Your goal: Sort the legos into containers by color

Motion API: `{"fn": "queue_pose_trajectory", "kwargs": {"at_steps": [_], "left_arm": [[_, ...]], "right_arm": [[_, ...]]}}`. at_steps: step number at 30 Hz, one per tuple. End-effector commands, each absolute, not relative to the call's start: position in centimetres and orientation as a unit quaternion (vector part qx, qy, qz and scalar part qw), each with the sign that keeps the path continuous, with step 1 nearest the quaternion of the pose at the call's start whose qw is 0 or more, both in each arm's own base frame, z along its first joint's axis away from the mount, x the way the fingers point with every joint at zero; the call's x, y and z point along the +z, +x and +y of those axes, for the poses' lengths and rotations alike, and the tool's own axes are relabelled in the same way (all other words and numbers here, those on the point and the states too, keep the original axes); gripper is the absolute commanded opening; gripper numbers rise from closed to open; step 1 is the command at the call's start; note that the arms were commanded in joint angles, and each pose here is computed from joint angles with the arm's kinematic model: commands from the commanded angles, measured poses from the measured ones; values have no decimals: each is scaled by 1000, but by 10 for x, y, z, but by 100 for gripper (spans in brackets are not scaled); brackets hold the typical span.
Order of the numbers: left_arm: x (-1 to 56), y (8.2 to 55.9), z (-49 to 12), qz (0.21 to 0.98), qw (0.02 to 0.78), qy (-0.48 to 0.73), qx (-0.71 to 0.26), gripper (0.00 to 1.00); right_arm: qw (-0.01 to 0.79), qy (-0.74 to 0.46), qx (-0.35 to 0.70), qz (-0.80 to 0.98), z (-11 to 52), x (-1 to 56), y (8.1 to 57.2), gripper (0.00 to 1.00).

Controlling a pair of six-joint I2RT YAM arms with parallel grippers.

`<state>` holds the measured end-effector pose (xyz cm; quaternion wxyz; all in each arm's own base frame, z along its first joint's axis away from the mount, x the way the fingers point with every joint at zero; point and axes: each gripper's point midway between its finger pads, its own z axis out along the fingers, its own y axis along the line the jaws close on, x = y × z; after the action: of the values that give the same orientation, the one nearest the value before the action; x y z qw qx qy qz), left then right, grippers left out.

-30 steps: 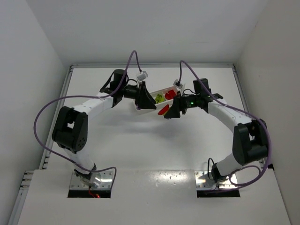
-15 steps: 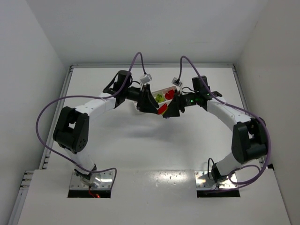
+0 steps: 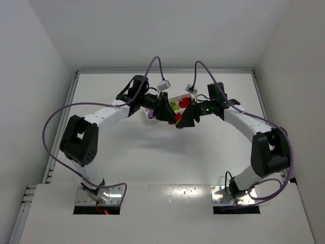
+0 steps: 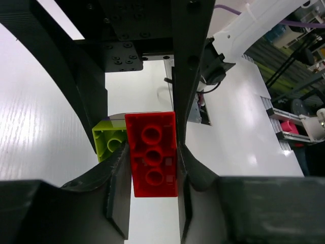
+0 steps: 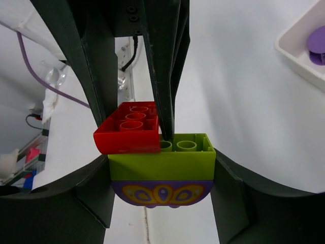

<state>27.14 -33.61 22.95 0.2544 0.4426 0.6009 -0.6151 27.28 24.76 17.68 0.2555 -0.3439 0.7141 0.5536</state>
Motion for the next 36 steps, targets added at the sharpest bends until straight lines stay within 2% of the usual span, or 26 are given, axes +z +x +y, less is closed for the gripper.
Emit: {"fn": "queue_pose_trajectory", "kwargs": {"at_steps": [1,4,7,14,17,20,25,27,30,36], "left_arm": [[245,264,-347,563,261,474,-624,28],[243,265,-347,569,261,470,-622,14],[241,269,-348,575,270,469,-614,11],[249,311,-343,598,315,429,-599,11],[248,345,-349,616,343,398,-587,11],[233,389,-364,658,371,380,-535,9],[210,436,-399,704,394,360,-468,9],[180,456,-404,739,401,336,-425,12],[149,473,-411,766,407,319,-381,17],[108,492,-409,793,409,307,-332,20]], "right_arm": [[291,-384,555,678,254,193,281,0],[284,-395,546,682,250,184,274,0],[279,-401,535,689,239,174,268,0],[248,-398,510,721,206,144,228,0],[247,-377,498,741,190,135,221,0],[250,-360,482,759,178,128,219,0],[281,-315,434,796,155,122,247,0],[294,-278,429,808,148,128,260,0],[310,-251,429,811,144,140,274,0],[328,-229,426,812,137,153,291,0]]}}
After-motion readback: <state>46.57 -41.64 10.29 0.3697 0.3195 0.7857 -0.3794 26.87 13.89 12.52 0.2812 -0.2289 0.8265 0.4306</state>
